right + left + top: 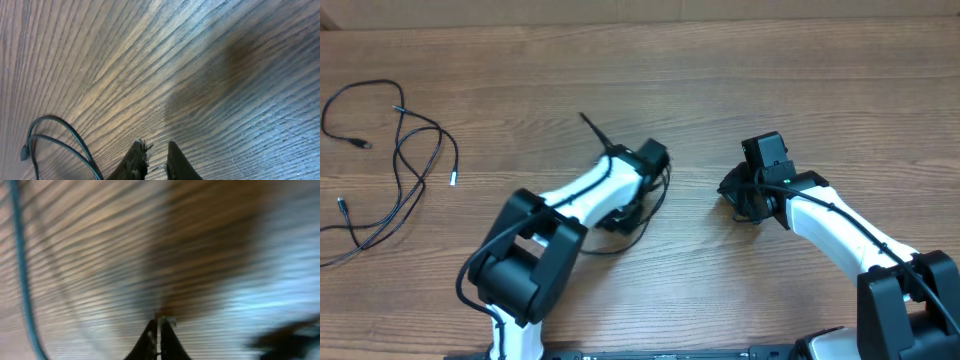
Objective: Untangle cables
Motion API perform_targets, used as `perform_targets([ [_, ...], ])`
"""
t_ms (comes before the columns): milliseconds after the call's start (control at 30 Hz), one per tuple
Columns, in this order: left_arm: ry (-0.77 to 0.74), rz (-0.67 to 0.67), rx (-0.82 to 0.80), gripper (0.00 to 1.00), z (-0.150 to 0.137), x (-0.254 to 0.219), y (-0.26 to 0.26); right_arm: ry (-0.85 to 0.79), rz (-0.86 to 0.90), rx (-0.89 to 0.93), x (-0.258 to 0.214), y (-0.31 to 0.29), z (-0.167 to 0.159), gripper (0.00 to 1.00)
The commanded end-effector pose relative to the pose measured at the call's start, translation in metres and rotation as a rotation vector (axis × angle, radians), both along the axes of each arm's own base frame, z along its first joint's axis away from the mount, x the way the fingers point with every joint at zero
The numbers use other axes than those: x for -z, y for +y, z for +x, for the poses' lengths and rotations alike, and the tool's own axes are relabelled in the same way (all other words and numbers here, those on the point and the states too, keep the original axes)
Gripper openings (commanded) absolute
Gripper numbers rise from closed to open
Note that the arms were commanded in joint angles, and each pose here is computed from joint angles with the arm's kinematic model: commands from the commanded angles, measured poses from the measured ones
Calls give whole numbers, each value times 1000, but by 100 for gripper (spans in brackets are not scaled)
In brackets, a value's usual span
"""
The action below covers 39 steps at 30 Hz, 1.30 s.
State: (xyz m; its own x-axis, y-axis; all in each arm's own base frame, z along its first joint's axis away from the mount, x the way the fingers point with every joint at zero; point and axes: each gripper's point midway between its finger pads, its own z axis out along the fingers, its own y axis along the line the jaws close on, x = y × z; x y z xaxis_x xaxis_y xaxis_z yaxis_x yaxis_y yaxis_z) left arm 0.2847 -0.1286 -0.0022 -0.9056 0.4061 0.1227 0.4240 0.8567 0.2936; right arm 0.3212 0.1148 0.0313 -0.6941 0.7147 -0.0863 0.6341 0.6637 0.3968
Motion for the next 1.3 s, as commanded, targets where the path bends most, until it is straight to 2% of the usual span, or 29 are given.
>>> perform_targets([
  [0, 48, 39, -91, 9, -6, 19, 23, 3, -13, 2, 3, -2, -2, 14],
  [100, 110, -45, -132, 7, -10, 19, 19, 3, -13, 3, 3, -2, -2, 15],
  [200, 190, -161, -66, 8, -17, 19, 2, 2, -13, 3, 3, -2, -1, 15],
  [400, 236, -224, -26, 14, -18, 5, -15, 2, -13, 3, 3, -2, -1, 17],
  [533, 221, -286, -24, 18, -7, -20, -30, 2, -13, 3, 3, -2, -1, 18],
  [633, 182, -326, -7, 27, 5, -36, -40, 2, -13, 3, 3, -1, -1, 18],
  [733, 168, -337, -5, 51, 7, -41, -42, 2, -13, 3, 3, -2, -1, 19],
  [767, 176, -341, -5, 53, 6, -41, -43, 2, -13, 3, 3, -2, -1, 19],
  [1000, 200, -380, 97, 55, -11, -21, -61, 2, -13, 3, 3, -2, -1, 21],
  [1267, 200, -357, 234, 59, -35, 8, -75, 3, -13, 2, 3, -2, -1, 22],
])
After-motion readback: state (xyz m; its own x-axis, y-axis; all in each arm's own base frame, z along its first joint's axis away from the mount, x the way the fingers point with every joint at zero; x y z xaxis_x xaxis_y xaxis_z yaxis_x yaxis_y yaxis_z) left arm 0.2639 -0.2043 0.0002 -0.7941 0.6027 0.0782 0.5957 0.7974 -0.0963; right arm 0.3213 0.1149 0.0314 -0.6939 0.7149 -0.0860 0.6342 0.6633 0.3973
